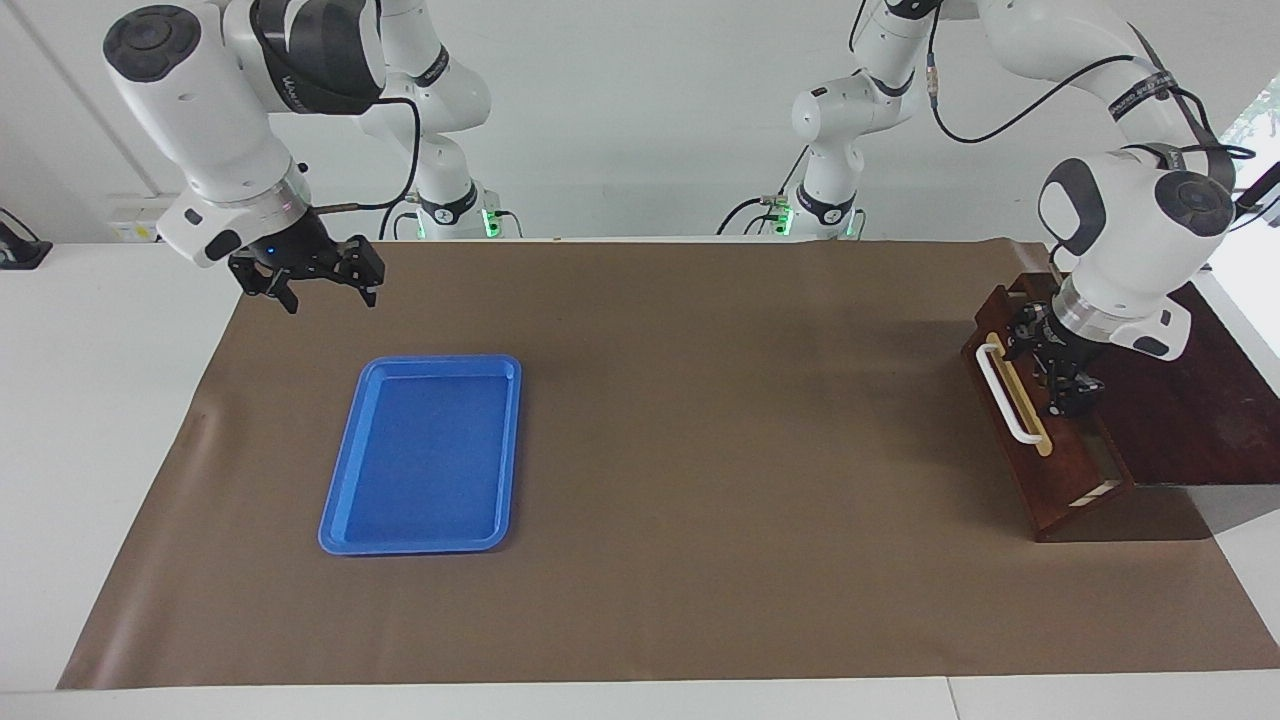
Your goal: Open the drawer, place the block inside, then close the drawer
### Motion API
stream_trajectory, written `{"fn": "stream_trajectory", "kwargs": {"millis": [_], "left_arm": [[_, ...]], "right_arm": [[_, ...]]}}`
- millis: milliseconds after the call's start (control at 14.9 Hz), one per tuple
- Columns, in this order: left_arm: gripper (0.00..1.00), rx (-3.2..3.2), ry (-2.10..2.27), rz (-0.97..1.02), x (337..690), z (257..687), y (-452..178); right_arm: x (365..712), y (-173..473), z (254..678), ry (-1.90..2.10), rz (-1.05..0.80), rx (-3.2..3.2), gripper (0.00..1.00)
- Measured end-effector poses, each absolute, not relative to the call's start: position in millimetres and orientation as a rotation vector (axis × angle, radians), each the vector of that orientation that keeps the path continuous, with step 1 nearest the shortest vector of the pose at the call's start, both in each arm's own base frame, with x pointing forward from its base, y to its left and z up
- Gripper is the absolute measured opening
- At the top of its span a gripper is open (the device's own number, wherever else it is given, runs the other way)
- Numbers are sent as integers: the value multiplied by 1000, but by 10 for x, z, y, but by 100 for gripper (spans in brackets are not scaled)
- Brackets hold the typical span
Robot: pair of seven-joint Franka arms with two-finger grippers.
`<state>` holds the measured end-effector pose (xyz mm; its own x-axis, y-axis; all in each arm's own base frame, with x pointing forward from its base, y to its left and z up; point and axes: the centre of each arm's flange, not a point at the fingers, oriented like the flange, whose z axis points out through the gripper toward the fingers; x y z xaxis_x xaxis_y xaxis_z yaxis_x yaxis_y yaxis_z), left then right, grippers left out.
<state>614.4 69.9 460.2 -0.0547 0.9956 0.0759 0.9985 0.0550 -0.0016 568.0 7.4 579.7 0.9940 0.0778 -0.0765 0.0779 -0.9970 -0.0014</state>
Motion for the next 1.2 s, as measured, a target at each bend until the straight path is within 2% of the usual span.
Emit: {"fn": "stream_trajectory", "kwargs": {"millis": [134, 602, 1004, 1204], "left_arm": [[100, -2149, -2227, -72, 6129, 4611, 846], [100, -2206, -2143, -58, 6130, 4729, 787], [100, -2611, -1615, 0, 5846, 5403, 112], [100, -2820, -1231, 48, 5678, 5611, -17]], "right_arm": [[5680, 74, 5797, 122, -120, 3135, 100], [5680, 74, 5797, 122, -120, 3135, 100], [5680, 74, 5797, 122, -120, 3135, 100], [5680, 74, 5797, 122, -120, 3135, 100]]}}
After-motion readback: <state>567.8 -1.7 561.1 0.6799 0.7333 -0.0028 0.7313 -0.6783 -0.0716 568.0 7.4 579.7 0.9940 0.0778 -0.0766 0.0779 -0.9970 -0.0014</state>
